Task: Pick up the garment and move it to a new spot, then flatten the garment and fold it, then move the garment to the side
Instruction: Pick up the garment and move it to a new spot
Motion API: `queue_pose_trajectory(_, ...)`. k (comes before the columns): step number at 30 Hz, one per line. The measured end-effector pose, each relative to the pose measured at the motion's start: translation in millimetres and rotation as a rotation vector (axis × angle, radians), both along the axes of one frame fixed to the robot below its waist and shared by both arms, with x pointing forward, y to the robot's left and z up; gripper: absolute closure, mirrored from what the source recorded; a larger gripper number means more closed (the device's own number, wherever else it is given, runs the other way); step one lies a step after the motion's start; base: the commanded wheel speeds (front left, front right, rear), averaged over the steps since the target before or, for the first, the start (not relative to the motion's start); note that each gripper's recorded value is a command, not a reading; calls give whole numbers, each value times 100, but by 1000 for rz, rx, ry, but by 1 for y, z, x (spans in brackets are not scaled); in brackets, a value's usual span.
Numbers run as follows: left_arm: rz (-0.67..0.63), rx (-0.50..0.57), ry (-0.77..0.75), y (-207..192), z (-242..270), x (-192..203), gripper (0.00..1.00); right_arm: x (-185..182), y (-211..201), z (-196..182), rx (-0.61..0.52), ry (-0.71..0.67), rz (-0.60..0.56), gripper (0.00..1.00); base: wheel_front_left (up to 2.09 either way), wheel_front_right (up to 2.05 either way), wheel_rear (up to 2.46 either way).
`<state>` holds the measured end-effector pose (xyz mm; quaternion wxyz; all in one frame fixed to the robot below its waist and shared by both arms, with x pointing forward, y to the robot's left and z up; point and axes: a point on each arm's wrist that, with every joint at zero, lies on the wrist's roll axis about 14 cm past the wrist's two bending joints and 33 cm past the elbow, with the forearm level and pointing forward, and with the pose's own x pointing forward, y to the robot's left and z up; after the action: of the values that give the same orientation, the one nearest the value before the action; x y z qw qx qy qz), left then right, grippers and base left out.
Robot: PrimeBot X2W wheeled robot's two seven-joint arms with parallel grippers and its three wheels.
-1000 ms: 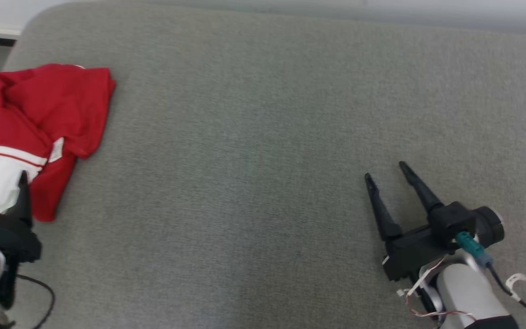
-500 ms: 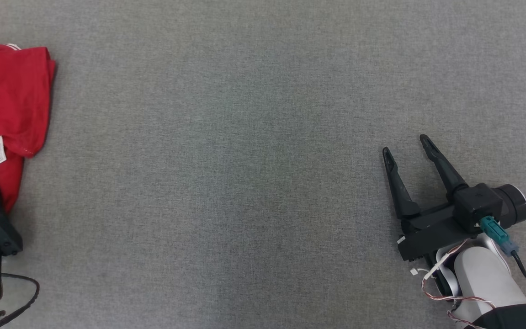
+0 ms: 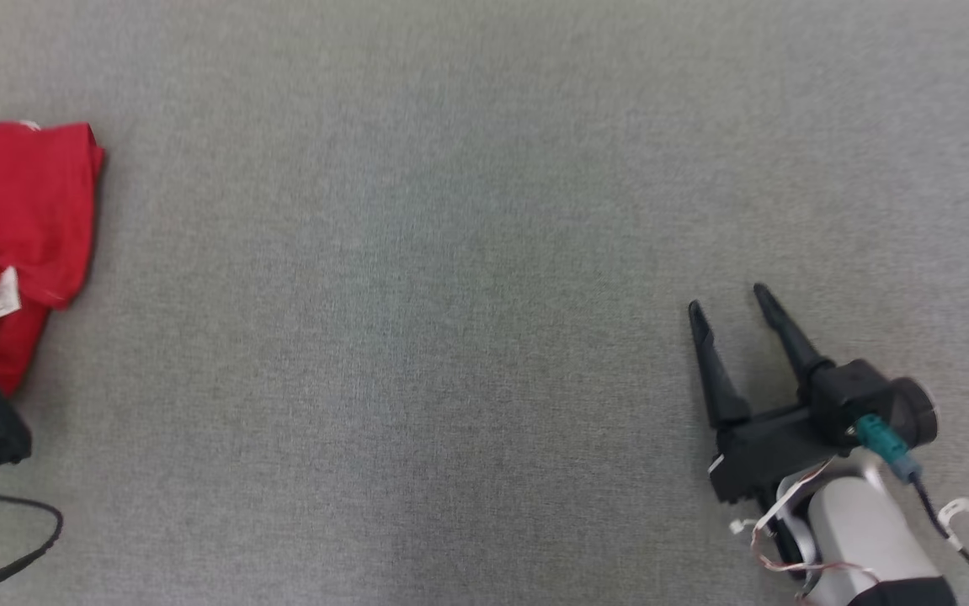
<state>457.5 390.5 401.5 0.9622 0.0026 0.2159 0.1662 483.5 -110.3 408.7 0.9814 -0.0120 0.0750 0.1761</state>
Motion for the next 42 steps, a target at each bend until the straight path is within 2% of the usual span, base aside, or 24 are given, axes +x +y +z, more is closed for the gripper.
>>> queue_pose_trajectory(3,-68,21,-48,-14,19,15,100,-8,1,3,16,8,-17,0,0,0,0)
queue_pose_trajectory(4,-131,26,-89,-32,32,27,100,-12,1,7,33,8,-31,0,0,0,0)
queue_pose_trajectory(9,-286,-5,-185,-92,63,50,100,-22,-2,25,72,-18,-70,0,0,0,0)
queue_pose_trajectory(14,-423,-127,-289,-172,84,63,100,-36,-17,38,94,-38,-128,0,0,0,0)
queue_pose_trajectory(15,-423,-127,-289,-172,84,63,100,-36,-17,38,94,-38,-128,0,0,0,0)
queue_pose_trajectory(22,-627,-333,-353,-300,95,58,100,-57,-51,50,92,-61,-230,0,0,0,0)
queue_pose_trajectory(29,-849,-433,-364,-407,110,39,100,-79,-88,58,84,-81,-336,0,0,0,0)
queue_pose_trajectory(35,-977,-476,-366,-463,119,29,100,-98,-117,63,73,-95,-423,0,0,0,0)
queue_pose_trajectory(40,-1036,-479,-380,-489,124,26,100,-110,-134,66,68,-104,-478,0,0,0,0)
queue_pose_trajectory(41,-1035,-477,-392,-491,126,27,89,-111,-137,66,67,-103,-487,0,0,0,0)
queue_pose_trajectory(42,-1036,-469,-399,-492,127,28,0,-113,-139,66,65,-102,-494,0,0,0,0)
